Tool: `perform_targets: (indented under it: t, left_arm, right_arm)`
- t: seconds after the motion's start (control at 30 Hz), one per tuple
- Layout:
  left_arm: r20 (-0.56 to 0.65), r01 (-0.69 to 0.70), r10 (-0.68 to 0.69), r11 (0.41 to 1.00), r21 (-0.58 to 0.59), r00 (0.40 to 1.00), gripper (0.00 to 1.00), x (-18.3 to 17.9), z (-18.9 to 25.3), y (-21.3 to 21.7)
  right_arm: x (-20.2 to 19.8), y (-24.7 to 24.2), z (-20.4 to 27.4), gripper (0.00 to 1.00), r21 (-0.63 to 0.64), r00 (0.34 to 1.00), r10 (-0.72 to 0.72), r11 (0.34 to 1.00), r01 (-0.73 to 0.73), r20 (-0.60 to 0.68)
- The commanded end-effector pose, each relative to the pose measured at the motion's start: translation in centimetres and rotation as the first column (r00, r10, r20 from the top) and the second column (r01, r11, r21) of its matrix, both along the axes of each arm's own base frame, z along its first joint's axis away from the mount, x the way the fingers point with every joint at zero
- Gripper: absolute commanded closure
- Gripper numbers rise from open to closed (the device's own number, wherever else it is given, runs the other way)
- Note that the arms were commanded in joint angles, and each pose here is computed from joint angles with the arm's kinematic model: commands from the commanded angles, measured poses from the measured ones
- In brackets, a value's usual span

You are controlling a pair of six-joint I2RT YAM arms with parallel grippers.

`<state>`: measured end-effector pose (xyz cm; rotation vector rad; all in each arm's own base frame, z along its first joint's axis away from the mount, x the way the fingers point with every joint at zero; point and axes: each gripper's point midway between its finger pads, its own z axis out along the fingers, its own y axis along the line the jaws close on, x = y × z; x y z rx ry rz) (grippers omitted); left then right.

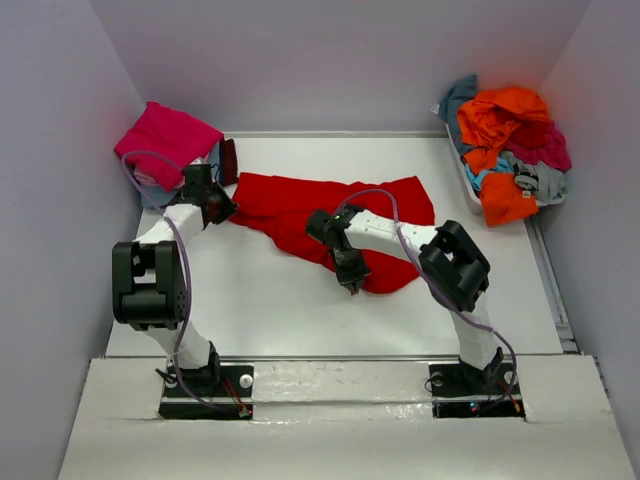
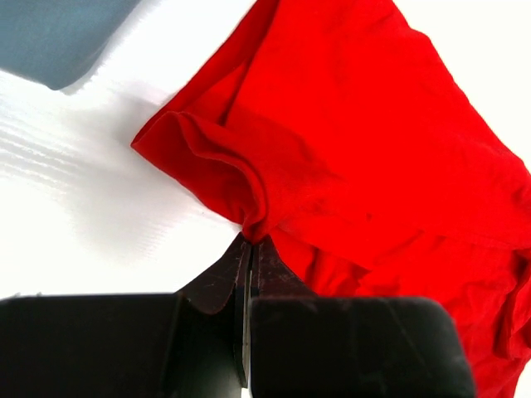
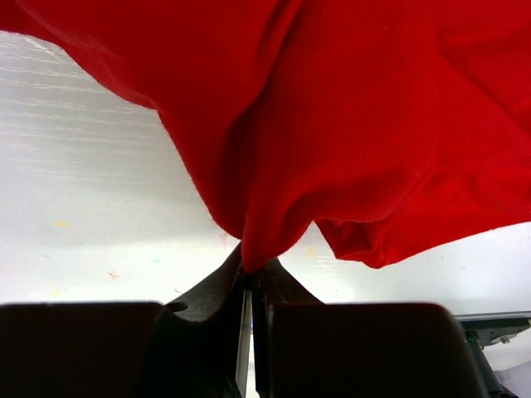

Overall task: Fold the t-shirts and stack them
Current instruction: Fold the tshirt

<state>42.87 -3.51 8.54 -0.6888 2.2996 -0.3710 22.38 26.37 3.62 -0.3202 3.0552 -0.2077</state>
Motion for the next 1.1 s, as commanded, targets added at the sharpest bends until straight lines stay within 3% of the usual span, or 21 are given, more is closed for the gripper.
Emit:
perform_targets:
  t: [0.0,0.6,1.07]
  left_arm:
    - [0.054,-0.021,0.020,1.000,0.021,0.998,0.94,-0.6,2.5,0.7]
    - [-0.044,-0.060,0.066,0.991,0.120,0.997,0.94,-7.9,3.4,2.5]
    - [-0.101,-0.092,0.111,0.980,0.179,0.989,0.94,-14.1,3.9,3.7]
  right_arm:
    - [0.2,1.0,1.7,0.93,0.060,0.999,0.006,0.998,-0.009,0.041]
    - [1.2,-0.4,10.7,0.93,0.142,0.968,-0.101,0.988,0.069,0.231]
    - [-2.2,-5.3,14.8,0.93,0.175,0.928,-0.229,0.967,0.183,0.293]
